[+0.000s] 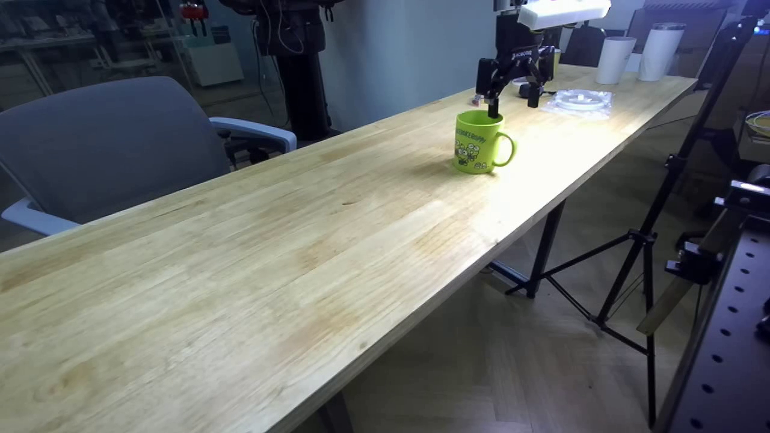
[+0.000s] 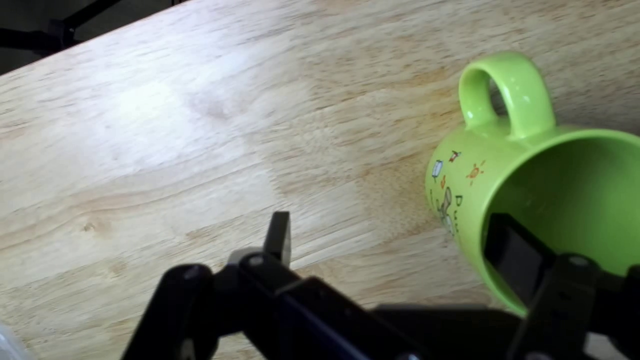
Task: Move the mug cup to the right
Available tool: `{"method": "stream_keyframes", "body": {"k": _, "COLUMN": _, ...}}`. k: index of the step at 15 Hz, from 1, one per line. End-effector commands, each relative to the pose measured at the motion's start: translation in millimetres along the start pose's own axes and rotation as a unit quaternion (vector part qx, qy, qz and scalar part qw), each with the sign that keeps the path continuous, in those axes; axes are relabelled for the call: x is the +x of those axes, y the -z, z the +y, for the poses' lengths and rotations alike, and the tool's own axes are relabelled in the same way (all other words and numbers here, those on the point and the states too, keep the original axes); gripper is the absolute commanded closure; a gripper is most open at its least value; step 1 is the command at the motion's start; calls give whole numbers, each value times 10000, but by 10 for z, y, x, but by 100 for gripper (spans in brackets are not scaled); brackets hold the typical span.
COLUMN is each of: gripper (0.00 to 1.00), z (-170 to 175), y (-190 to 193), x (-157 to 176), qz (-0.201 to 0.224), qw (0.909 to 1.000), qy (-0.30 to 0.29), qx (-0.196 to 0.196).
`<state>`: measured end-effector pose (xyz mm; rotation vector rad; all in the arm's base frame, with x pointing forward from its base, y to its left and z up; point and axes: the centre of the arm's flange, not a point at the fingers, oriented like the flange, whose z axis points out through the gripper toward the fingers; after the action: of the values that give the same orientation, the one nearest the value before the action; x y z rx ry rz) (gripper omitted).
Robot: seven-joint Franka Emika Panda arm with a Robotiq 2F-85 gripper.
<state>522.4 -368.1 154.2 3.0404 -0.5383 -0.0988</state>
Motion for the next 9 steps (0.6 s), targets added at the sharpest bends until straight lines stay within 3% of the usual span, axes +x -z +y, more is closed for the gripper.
{"method": "stream_keyframes", "body": {"k": 1, "gripper": 0, "z": 0, "y": 0, "x": 0, "qz": 0, "qw": 10000, "qy": 0, "qx": 0}}
{"method": "stream_keyframes", "body": {"k": 7, "gripper": 0, "z": -58, "y": -141, "x": -26, "qz": -41, "qw": 10000, "qy": 8, "qx": 19}}
{"method": "stream_keyframes", "body": {"k": 8, "gripper": 16, "z": -76, "y": -173, "x": -37, "qz": -51, "qw": 10000, "qy": 14, "qx": 29}}
{"method": "stream_keyframes", "body": {"k": 9, "gripper": 25, "z": -92, "y": -197, "x": -43, "qz": -54, "qw": 10000, "qy": 26, "qx": 21}}
